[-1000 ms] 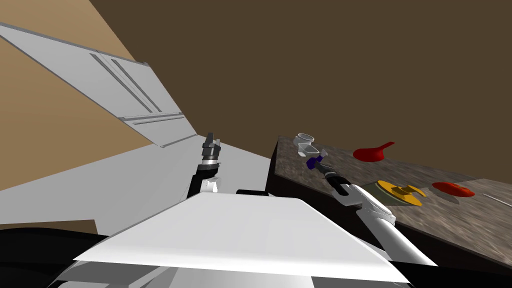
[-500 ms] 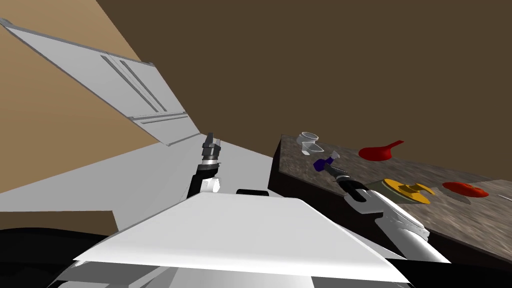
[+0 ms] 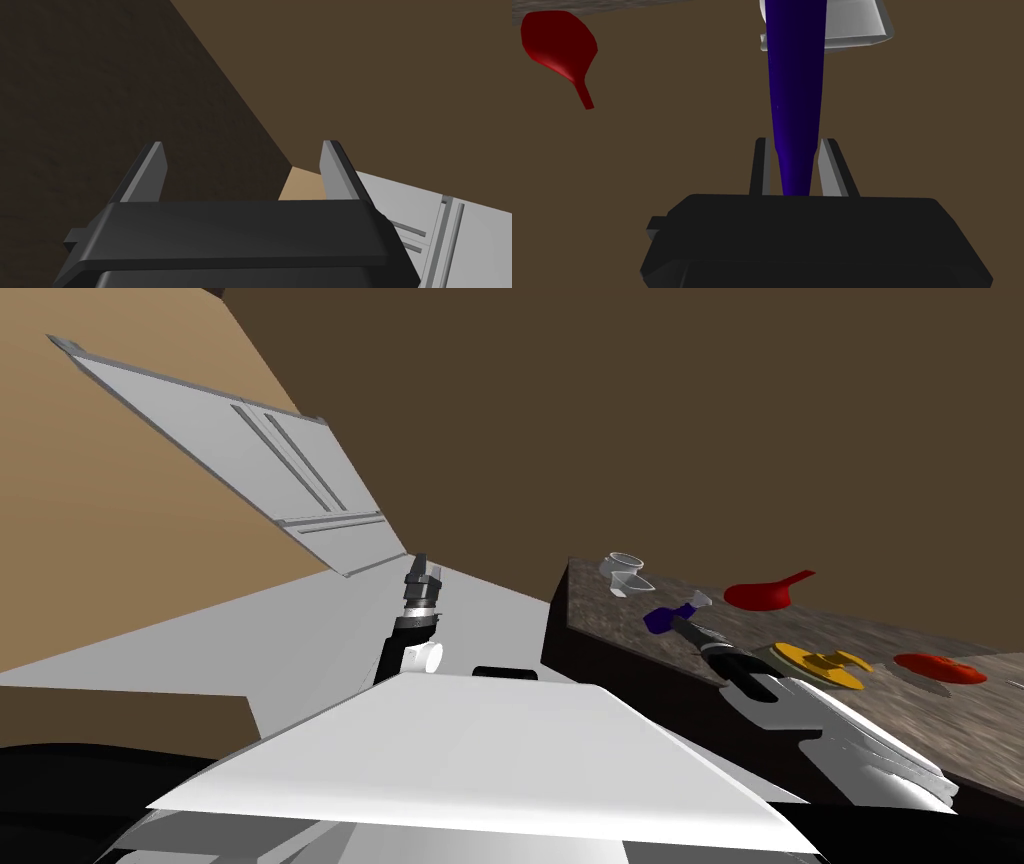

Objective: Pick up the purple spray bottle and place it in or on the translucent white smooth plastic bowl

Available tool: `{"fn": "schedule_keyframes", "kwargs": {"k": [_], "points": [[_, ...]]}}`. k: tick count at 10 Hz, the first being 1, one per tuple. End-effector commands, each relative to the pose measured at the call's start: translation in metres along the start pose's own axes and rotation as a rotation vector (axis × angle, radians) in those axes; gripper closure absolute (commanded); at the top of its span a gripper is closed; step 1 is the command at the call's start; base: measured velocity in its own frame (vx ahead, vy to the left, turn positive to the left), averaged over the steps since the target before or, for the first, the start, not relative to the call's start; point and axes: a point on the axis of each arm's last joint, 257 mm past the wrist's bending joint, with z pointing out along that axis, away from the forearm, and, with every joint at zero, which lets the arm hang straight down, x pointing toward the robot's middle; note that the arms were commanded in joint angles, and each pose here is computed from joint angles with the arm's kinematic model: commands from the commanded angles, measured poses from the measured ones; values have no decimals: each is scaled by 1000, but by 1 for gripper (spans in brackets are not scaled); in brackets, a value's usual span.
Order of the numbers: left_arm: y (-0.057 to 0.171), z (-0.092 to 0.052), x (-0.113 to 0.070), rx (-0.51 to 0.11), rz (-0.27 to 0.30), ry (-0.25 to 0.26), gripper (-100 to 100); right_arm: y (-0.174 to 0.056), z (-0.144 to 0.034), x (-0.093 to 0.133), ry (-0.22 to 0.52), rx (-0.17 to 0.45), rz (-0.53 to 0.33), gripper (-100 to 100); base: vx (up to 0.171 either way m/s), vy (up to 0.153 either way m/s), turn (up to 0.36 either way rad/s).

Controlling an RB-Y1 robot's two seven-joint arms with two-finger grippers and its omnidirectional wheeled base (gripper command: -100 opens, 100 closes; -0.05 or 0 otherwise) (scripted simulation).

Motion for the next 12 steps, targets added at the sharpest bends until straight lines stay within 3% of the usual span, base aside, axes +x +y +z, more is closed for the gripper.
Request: {"fn": "schedule_keyframes", "kwargs": {"k": [1, 6, 9, 12], "points": [[0, 0, 0, 0, 0, 0, 0, -18, -3, -18, -16, 24, 35, 100, -64, 80, 39], [0, 0, 0, 0, 0, 0, 0, -36, -1, -70, -60, 48, 57, 100, 7, 27, 71], [0, 0, 0, 0, 0, 0, 0, -36, 5, -100, -65, 54, 7, 100, 116, -72, 160], [0, 0, 0, 0, 1, 0, 0, -38, 7, -115, -59, 62, -31, 100, 118, -98, 110]]}}
